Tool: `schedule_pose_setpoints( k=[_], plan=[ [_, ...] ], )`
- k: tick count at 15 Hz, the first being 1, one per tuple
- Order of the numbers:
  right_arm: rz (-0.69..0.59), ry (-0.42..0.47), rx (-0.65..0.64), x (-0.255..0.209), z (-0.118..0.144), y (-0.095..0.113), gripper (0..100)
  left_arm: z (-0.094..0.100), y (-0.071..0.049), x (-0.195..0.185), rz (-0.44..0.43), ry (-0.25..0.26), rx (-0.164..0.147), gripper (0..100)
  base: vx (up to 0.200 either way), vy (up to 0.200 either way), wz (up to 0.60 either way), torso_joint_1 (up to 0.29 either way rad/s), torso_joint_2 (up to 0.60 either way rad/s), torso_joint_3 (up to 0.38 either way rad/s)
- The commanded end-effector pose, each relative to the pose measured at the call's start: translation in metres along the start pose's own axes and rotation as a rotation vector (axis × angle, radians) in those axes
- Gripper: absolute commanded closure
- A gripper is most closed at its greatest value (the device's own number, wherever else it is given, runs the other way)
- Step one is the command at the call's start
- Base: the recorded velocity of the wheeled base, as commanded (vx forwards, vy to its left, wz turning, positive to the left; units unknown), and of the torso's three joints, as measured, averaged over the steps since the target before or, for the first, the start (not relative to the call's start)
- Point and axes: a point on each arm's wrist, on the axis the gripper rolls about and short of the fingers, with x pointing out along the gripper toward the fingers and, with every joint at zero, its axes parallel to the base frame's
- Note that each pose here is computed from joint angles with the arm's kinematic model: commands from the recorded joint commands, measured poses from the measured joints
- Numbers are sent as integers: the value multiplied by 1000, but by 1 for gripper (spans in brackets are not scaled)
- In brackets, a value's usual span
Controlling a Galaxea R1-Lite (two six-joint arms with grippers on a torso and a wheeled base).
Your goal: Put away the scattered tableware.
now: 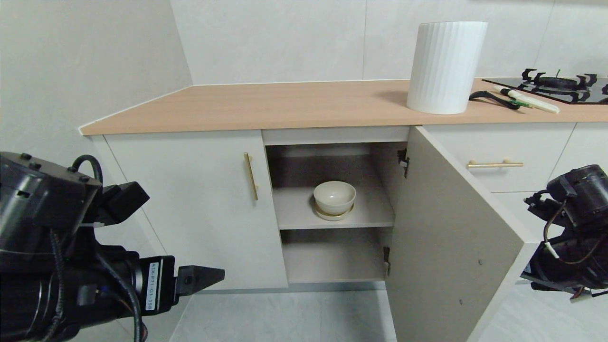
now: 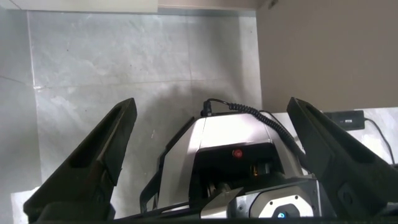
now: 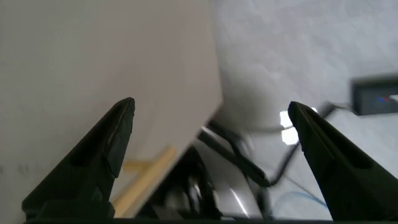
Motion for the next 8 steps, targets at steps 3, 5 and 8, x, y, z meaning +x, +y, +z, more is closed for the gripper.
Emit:
schedule_pose_setpoints(
  k=[3, 5, 8],
  plan=[
    [34, -4, -9, 19, -8, 10, 0, 0, 0, 0, 2, -1, -2, 0, 0, 0, 0, 0, 0, 0],
    [47, -17, 17, 21, -6, 12, 0, 0, 0, 0, 2, -1, -2, 0, 0, 0, 0, 0, 0, 0],
    [61, -39, 38, 23, -4, 13, 0, 0, 0, 0, 2, -1, -2, 0, -133, 0, 0, 0, 0, 2]
  ],
)
